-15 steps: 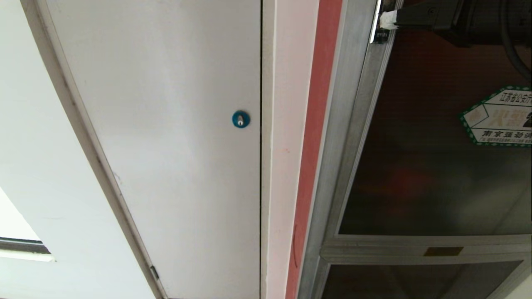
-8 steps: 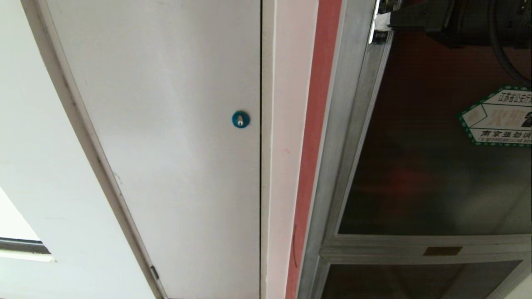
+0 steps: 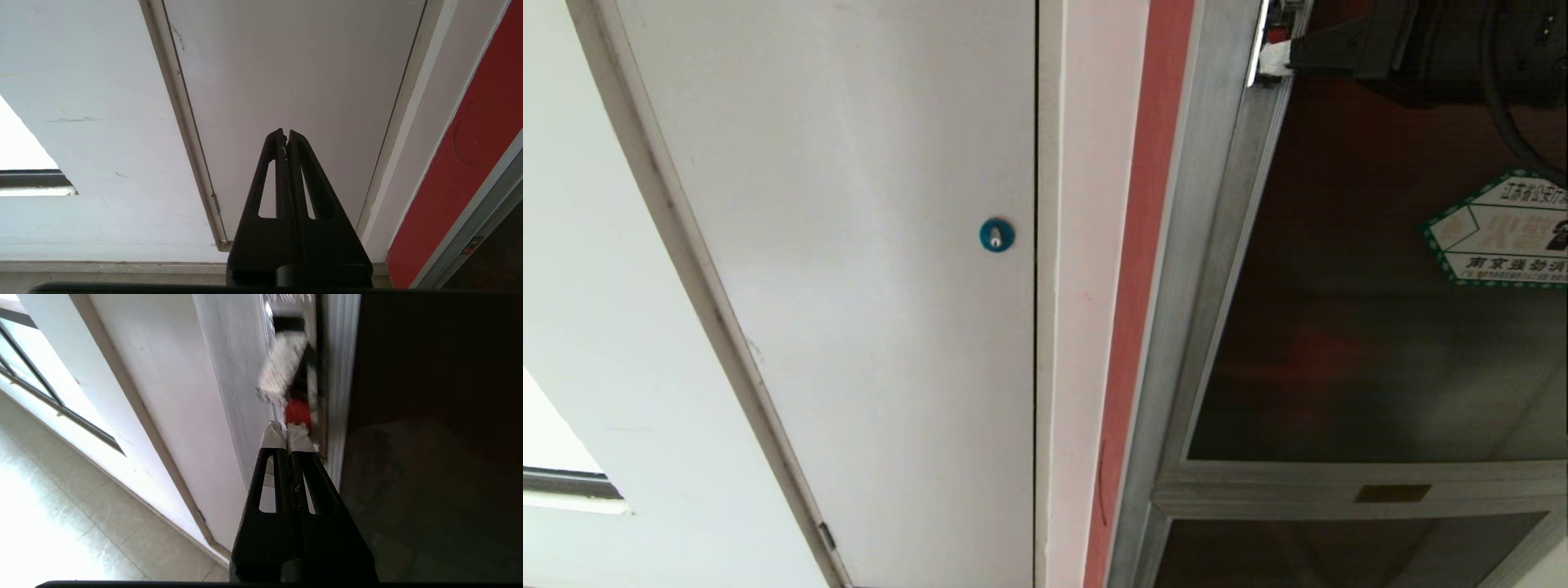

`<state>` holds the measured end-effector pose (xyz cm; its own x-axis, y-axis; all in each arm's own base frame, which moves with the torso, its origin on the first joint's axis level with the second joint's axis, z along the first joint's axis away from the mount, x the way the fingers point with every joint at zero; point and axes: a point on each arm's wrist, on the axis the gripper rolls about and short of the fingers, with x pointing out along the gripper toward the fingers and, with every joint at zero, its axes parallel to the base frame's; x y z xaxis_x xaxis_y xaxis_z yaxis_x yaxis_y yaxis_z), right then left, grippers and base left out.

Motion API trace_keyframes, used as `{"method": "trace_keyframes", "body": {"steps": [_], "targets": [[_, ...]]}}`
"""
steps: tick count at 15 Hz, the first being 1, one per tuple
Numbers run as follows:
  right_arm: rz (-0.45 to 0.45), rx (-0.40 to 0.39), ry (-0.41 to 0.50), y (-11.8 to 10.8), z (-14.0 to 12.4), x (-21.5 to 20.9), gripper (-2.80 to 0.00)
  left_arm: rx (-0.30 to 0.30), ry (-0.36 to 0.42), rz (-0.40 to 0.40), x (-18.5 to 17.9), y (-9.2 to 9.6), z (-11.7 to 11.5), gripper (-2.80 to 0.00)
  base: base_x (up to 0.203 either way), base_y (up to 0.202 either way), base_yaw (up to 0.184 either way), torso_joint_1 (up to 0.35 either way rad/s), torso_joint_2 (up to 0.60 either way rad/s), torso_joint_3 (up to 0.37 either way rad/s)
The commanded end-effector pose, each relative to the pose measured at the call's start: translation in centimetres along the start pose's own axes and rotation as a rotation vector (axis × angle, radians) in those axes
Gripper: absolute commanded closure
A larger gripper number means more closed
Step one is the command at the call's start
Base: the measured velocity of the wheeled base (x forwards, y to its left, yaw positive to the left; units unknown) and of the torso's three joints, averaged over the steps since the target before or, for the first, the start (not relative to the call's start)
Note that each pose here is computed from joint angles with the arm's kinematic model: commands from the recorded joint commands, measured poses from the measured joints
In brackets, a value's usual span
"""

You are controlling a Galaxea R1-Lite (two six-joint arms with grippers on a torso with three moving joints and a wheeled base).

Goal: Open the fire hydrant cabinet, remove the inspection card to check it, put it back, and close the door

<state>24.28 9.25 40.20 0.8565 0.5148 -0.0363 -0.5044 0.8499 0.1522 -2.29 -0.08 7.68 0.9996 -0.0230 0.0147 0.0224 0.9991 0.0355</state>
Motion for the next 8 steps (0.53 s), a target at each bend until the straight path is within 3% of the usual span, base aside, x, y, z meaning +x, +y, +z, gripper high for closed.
{"method": "trace_keyframes", "body": {"steps": [1, 6, 8], "targets": [[0.011, 0.003, 0.0, 0.5, -0.3, -1.9, 0.0, 0.0, 0.006, 0.0, 0.0, 0.0, -0.2, 0.0, 0.0, 0.0, 0.0, 0.0, 0.0, 0.0], [0.087, -0.003, -0.032, 3.7, -1.7, -6.8, 0.0, 0.0, 0.007, 0.0, 0.1, 0.0, -0.2, 0.0, 0.0, 0.0, 0.0, 0.0, 0.0, 0.0], [0.023, 0.002, -0.069, 5.5, -3.2, -6.6, 0.0, 0.0, 0.007, 0.0, 0.1, 0.0, -0.2, 0.0, 0.0, 0.0, 0.0, 0.0, 0.0, 0.0]]}}
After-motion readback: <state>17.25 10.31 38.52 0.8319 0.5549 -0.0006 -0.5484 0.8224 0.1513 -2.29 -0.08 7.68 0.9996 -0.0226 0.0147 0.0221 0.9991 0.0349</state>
